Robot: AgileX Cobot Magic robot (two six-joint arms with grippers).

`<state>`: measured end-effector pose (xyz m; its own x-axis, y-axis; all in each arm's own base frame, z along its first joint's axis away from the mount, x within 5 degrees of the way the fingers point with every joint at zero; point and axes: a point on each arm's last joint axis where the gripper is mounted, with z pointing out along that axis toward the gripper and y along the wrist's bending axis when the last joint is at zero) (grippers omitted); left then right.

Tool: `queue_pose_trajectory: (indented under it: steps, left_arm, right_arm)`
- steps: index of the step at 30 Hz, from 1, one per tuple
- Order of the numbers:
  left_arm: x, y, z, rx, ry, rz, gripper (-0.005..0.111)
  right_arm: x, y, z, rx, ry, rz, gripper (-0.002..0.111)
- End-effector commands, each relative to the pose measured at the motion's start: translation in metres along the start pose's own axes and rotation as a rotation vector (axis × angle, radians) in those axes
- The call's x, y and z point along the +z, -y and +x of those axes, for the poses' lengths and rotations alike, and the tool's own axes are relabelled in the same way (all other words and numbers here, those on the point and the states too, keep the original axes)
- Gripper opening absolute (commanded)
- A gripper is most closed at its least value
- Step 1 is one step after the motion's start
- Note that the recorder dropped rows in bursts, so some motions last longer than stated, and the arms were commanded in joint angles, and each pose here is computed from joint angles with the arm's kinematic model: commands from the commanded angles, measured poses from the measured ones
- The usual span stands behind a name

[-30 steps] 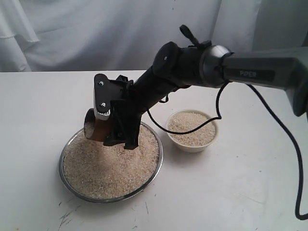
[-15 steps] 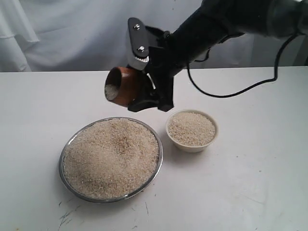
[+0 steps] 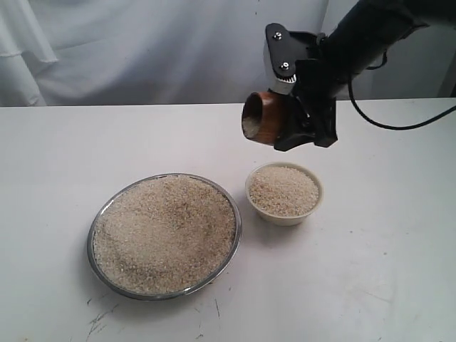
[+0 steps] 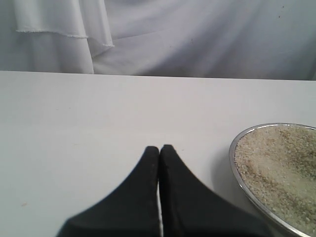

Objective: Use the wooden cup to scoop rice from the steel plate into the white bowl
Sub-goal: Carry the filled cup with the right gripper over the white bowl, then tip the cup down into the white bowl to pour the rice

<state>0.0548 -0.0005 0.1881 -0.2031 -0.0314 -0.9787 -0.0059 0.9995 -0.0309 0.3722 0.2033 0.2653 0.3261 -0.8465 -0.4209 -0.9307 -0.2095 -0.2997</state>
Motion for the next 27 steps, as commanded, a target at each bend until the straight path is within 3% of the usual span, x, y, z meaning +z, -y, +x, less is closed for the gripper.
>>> queue_pose_trajectory:
  steps: [1,9,16,27]
  left_arm:
    - [0.000,0.000,0.001,-0.004,0.007,0.002,0.000]
    - [0.000,0.000,0.001,-0.004,0.007,0.002,0.000]
    - [0.000,0.000,0.001,-0.004,0.007,0.002,0.000]
    - [0.000,0.000,0.001,-0.004,0.007,0.002,0.000]
  right_arm:
    - [-0.009,0.001,0.010,-0.042,-0.106,0.010,0.000]
    - [-0.004,0.002,0.019,-0.080,-0.181,-0.002,0.000]
    - [0.027,0.001,0.038,-0.090,-0.244,-0.072,0.000]
    - [0.046,-0.002,0.035,-0.200,-0.366,-0.104,0.000]
